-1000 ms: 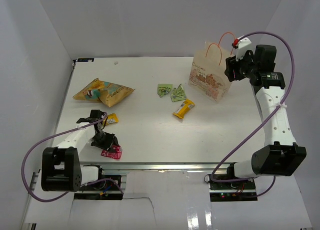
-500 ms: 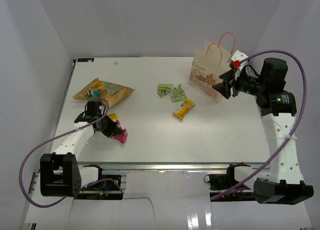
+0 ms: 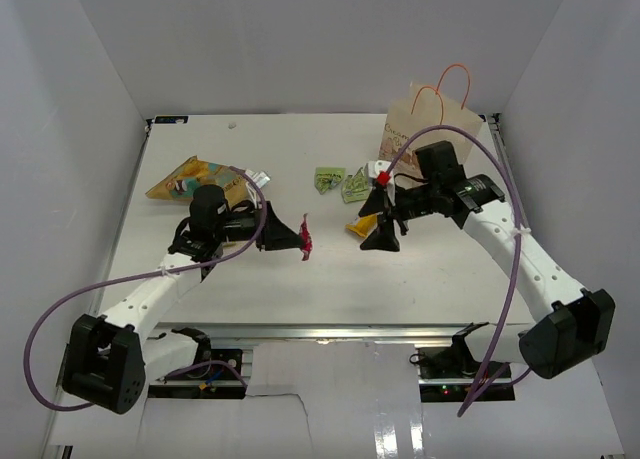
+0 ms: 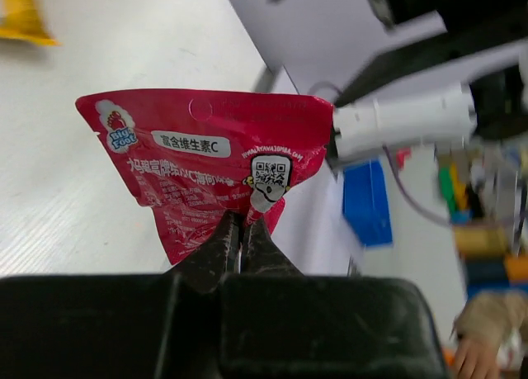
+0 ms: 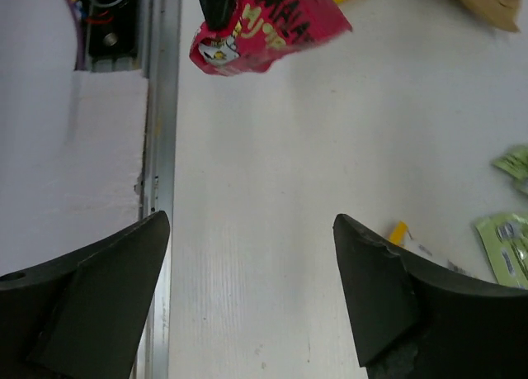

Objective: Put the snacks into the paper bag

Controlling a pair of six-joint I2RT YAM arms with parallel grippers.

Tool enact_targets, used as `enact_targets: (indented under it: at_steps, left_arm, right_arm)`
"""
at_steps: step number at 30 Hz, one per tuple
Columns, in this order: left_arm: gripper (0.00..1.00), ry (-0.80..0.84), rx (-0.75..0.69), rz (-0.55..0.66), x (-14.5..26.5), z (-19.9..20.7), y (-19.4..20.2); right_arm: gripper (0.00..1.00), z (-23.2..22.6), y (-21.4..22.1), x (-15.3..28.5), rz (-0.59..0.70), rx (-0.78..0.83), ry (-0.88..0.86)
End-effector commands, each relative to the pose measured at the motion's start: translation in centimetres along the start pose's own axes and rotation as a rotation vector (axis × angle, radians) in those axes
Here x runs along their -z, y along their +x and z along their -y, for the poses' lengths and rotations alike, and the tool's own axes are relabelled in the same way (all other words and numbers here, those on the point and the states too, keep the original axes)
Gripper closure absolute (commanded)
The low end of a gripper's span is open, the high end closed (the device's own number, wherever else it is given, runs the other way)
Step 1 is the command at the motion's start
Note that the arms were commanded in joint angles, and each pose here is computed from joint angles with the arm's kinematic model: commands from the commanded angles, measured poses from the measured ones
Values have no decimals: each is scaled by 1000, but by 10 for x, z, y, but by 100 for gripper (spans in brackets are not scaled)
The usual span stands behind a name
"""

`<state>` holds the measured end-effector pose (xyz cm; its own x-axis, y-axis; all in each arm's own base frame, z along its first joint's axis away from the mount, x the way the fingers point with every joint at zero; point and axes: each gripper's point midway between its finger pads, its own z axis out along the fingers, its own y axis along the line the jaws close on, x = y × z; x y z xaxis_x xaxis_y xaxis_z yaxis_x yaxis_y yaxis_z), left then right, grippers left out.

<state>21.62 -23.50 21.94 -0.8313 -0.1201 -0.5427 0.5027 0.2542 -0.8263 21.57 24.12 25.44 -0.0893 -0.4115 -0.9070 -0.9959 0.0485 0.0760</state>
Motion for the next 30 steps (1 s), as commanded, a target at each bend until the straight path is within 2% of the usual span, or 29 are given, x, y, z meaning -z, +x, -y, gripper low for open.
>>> enact_targets:
  at_steps: [1,4,5,9,11,16,22,24,25,27,28,30]
  left_arm:
    - [100,290,-319,-139,-10,66,18]
    - [100,385,-351,-245,-19,78,45]
    - [100,398,-341,-274,-23,76,52]
    - [100,449,-328,-367,-35,77,79]
    - [100,455,-321,-386,-40,78,85]
    - [100,450,-345,-375,-46,78,83]
    - [100,451,-356,-369,-48,79,80]
    - [100,446,-350,-370,-49,77,81]
    - [100,443,-344,-374,-50,75,81]
    - [100,439,-342,-371,-51,75,80]
    - [100,435,-345,-365,-52,75,78]
    - [97,429,-347,-357,-53,76,76]
  right_arm:
    - [12,-27,-18,-13,76,259,-181]
    - [8,-31,-23,-17,110,588,-243]
    - [6,-28,-23,-19,113,743,-247]
    - [7,-19,-19,-30,83,891,-287]
    - [8,-28,-27,-32,101,908,-324]
    - [16,-65,-6,-37,76,880,-463]
    - [31,-98,25,-37,24,844,-571]
    - [37,-104,27,-38,24,821,-576]
    - [45,-101,26,-41,27,827,-564]
    - [51,-101,27,-43,13,793,-557]
    - [57,-99,28,-45,4,784,-551]
    - [61,-93,25,-49,-3,769,-527]
